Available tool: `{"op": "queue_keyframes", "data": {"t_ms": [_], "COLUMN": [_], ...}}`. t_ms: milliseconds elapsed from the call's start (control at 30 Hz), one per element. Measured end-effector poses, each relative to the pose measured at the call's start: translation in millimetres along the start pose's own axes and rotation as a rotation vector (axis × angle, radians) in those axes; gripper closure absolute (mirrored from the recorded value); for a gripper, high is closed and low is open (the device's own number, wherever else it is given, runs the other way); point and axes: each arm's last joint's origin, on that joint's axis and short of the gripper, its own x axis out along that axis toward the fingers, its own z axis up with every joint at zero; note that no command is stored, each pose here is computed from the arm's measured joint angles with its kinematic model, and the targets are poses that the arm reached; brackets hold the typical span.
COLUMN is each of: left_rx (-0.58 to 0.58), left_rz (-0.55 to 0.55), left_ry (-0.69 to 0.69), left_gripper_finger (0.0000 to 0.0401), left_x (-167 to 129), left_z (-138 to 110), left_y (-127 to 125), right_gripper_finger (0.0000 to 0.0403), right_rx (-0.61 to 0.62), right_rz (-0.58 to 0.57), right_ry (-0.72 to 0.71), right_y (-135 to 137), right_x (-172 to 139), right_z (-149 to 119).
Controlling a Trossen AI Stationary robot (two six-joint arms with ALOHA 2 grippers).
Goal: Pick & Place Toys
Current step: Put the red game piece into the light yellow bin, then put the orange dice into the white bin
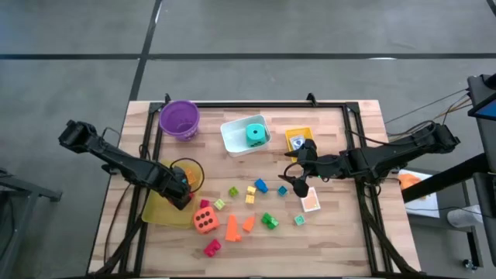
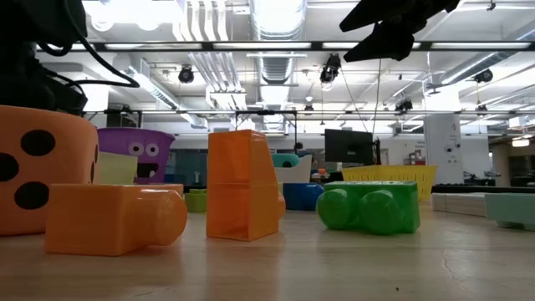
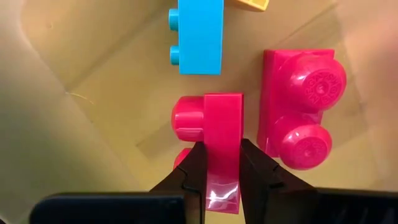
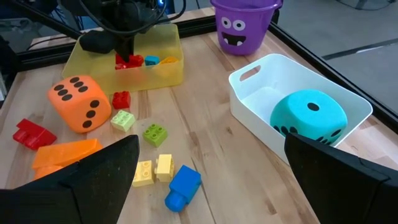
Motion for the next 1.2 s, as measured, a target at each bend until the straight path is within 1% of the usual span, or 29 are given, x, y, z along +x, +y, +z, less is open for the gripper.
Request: {"op": "queue_keyframes", "data": {"t_ms": [33,100,367,433,500,600,800,933,1033,1200], "left_rx": [0.0,0.0,0.005,0.013,0.02,0.021,0.042,0.054,0.069,0.095], "left_rz": [-0.001,-0.003,-0.014,-0.016,-0.016,-0.016,-0.017,-0.022,-0.012,-0.01], "left_ry": [0.0,0.0,0.028,0.034,0.034,0.034,0.036,0.071,0.075,0.045], "left_gripper_finger": [0.035,0.0333,0.0216,0.0192,0.0177,0.017,0.0176,0.0176,0.0176,0.0176], "left_x": [0.0,0.0,0.0,0.0,0.0,0.0,0.0,-0.8,-6.8,-27.0], "left_z": [0.0,0.0,-0.7,-0.8,-0.9,-0.5,0.8,2.5,4.0,7.3], "left_y": [-0.1,-0.3,-0.9,-1.0,-1.0,-0.9,-0.5,0.4,0.0,-5.4], "right_gripper_finger": [0.0004,0.0004,0.0004,0.0004,0.0004,0.0004,0.0004,0.0004,0.0004,0.0004], "right_rx": [0.0,0.0,0.0,0.0,0.0,0.0,0.0,0.001,0.001,0.001], "right_rz": [0.0,0.0,0.0,0.0,0.0,0.0,0.0,0.0,0.0,0.001], "right_ry": [0.0,0.0,0.0,0.0,0.0,0.0,-0.001,-0.001,-0.001,-0.002], "right_y": [0.1,0.0,0.0,0.0,0.1,0.1,0.0,0.0,0.0,0.1], "right_x": [-0.1,-0.1,0.0,-0.1,-0.1,-0.1,0.0,0.0,0.0,0.0], "right_z": [0.0,0.0,0.0,0.0,0.0,0.0,0.1,0.1,0.1,0.2]}}
